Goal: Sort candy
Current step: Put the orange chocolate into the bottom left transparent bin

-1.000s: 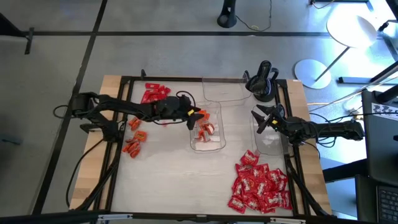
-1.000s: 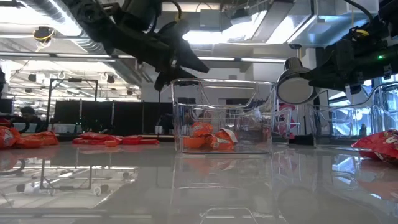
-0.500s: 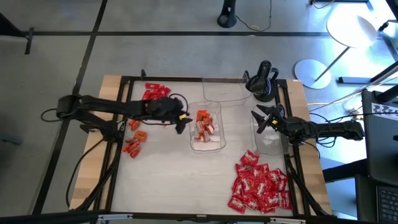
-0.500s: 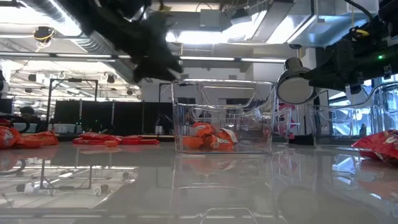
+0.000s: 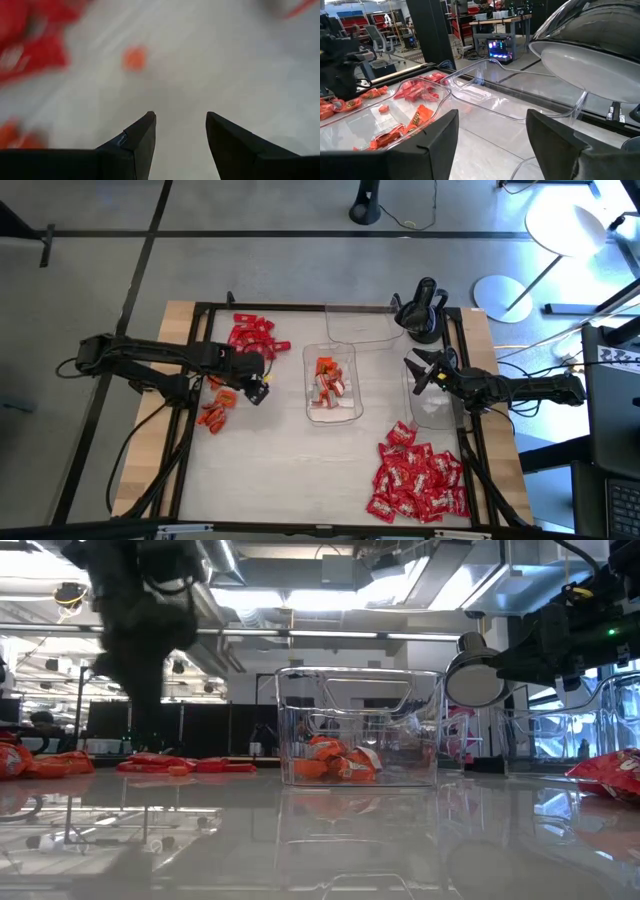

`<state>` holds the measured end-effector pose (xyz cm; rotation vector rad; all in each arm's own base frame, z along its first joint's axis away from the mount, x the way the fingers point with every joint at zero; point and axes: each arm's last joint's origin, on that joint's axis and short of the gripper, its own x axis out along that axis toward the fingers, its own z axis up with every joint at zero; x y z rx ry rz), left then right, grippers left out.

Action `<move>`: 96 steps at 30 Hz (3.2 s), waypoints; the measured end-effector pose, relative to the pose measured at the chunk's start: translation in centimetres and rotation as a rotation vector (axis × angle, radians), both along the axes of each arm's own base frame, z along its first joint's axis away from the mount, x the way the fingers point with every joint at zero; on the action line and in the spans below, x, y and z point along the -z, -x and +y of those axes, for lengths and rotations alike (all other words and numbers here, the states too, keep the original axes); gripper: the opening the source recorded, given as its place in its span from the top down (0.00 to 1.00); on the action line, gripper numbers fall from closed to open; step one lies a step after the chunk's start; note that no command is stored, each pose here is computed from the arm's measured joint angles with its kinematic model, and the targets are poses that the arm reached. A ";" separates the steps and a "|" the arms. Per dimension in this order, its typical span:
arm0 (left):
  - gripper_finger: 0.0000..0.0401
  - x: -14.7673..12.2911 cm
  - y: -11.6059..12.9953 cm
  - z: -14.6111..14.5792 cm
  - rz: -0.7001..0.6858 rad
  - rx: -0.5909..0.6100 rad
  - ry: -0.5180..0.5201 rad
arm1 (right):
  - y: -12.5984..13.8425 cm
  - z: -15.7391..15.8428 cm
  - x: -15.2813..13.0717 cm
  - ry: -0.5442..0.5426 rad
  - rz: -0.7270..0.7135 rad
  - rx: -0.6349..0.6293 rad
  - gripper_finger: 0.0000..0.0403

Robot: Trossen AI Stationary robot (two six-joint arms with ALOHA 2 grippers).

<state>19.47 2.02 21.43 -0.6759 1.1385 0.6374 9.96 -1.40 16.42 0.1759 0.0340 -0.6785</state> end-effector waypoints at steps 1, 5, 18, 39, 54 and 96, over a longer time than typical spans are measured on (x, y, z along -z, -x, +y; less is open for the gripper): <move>0.59 0.2 0.3 0.0 0.042 -0.029 0.013 | 0.0 0.0 0.0 0.000 0.000 0.000 0.43; 0.59 0.7 1.1 -0.1 0.150 -0.145 0.047 | 0.0 0.0 0.0 0.000 0.000 0.001 0.43; 0.59 4.1 0.7 -0.4 0.320 -0.257 0.061 | 0.0 0.0 0.0 0.000 0.000 0.001 0.43; 0.60 7.5 -0.1 -1.0 0.557 -0.274 0.000 | 0.0 0.0 0.0 0.000 0.000 0.001 0.43; 0.92 7.5 0.0 -0.9 0.572 -0.202 -0.003 | 0.0 0.0 0.0 0.000 0.000 0.001 0.43; 0.98 -2.5 -13.9 -0.4 -0.612 0.307 -0.455 | 0.0 0.0 0.0 0.000 0.000 0.001 0.43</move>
